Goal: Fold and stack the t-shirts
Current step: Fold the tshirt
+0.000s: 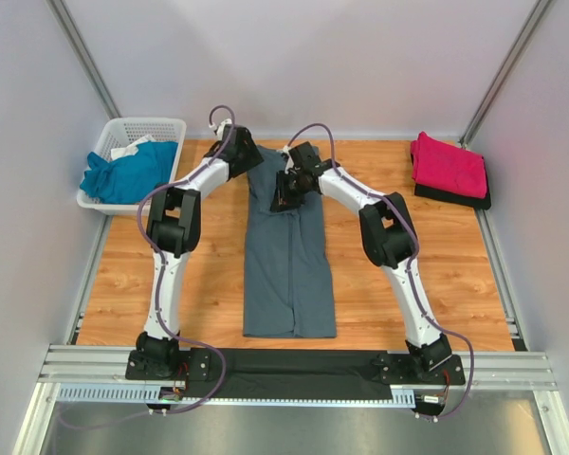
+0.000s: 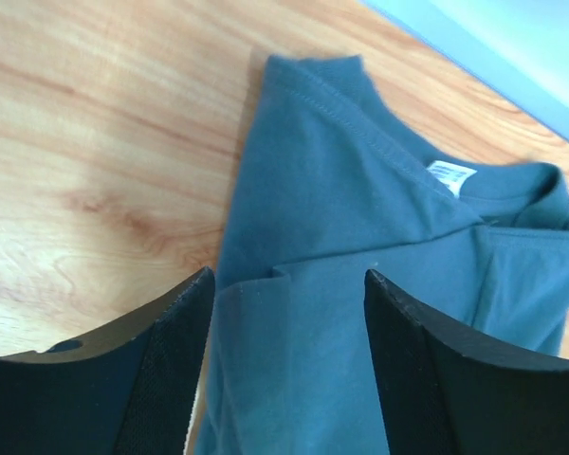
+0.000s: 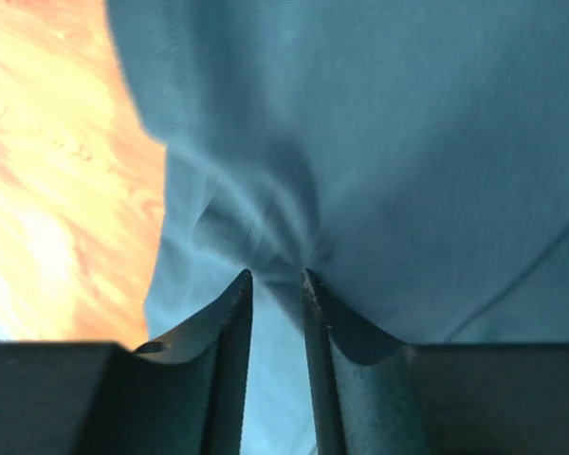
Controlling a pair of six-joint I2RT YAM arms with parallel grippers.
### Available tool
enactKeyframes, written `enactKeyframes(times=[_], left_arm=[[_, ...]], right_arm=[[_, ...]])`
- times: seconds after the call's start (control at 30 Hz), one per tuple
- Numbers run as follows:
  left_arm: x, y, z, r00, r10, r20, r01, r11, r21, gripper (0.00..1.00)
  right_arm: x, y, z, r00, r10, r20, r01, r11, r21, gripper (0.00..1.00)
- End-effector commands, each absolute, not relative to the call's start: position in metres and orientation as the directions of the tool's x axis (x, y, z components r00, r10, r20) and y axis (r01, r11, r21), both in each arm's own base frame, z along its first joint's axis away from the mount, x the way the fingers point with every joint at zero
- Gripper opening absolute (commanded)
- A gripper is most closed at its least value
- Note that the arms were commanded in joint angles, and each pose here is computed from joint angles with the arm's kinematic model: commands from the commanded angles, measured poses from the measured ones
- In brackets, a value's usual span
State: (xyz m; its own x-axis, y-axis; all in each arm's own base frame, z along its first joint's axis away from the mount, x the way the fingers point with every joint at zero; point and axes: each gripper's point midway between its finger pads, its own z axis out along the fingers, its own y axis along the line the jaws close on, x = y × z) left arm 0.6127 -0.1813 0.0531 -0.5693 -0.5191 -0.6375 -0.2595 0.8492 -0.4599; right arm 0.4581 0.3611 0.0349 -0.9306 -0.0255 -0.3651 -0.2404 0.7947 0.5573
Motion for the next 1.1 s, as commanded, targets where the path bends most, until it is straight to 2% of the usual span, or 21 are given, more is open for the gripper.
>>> enactKeyframes(times=[0.0, 0.13, 0.3, 0.43, 0.53, 0.57, 0.6, 0.63, 0.67, 0.73, 0.8, 1.0, 1.07], left_arm=[[0.621, -0.176, 0.151, -0.480, -0.458, -0.748, -0.102, 0.876, -0.471, 0.73], [0.594, -0.163, 0.185, -0.471, -0.440, -0.764, -0.079, 0.884, -0.460, 0.76], [0.551, -0.156, 0.195, -0.509, -0.451, -0.733, -0.065, 0.869, -0.490, 0.76], [0.490, -0.169, 0.173, -0.614, -0.500, -0.610, -0.072, 0.805, -0.588, 0.75], [0.439, -0.170, 0.149, -0.666, -0.526, -0.529, -0.133, 0.781, -0.610, 0.74], [0.417, -0.171, 0.138, -0.699, -0.521, -0.490, -0.167, 0.786, -0.596, 0.74], [0.392, -0.167, 0.133, -0.712, -0.522, -0.470, -0.188, 0.786, -0.589, 0.74], [0.375, -0.167, 0.130, -0.721, -0.533, -0.443, -0.215, 0.780, -0.588, 0.74], [0.355, -0.168, 0.125, -0.742, -0.526, -0.416, -0.231, 0.783, -0.578, 0.74], [0.314, -0.166, 0.122, -0.749, -0.540, -0.384, -0.252, 0.768, -0.589, 0.74], [0.272, -0.164, 0.112, -0.766, -0.535, -0.357, -0.265, 0.769, -0.582, 0.74], [0.192, -0.166, 0.079, -0.791, -0.551, -0.266, -0.321, 0.743, -0.587, 0.72], [0.171, -0.165, 0.068, -0.808, -0.535, -0.246, -0.332, 0.759, -0.560, 0.71]], right_arm=[[0.463, 0.362, 0.118, -0.878, -0.024, -0.477, -0.331, 0.751, 0.571, 0.31], [0.455, 0.352, 0.160, -0.848, -0.014, -0.529, -0.360, 0.748, 0.557, 0.37], [0.434, 0.334, 0.177, -0.846, -0.008, -0.534, -0.351, 0.762, 0.545, 0.39], [0.396, 0.298, 0.165, -0.863, -0.009, -0.505, -0.294, 0.822, 0.487, 0.40], [0.374, 0.267, 0.167, -0.855, 0.011, -0.518, -0.245, 0.873, 0.423, 0.48], [0.357, 0.250, 0.146, -0.880, 0.004, -0.475, -0.200, 0.904, 0.378, 0.56], [0.345, 0.241, 0.139, -0.892, 0.010, -0.451, -0.174, 0.916, 0.363, 0.60], [0.334, 0.233, 0.147, -0.889, 0.019, -0.458, -0.166, 0.918, 0.359, 0.64], [0.313, 0.218, 0.126, -0.916, 0.018, -0.402, -0.124, 0.938, 0.324, 0.67], [0.292, 0.208, 0.128, -0.923, 0.036, -0.382, -0.101, 0.938, 0.332, 0.70], [0.260, 0.197, 0.105, -0.954, 0.040, -0.296, -0.063, 0.942, 0.330, 0.76], [0.178, 0.188, 0.060, -0.986, 0.121, -0.118, 0.054, 0.888, 0.456, 0.75], [0.168, 0.191, 0.056, -0.984, 0.140, -0.106, 0.069, 0.862, 0.502, 0.74]])
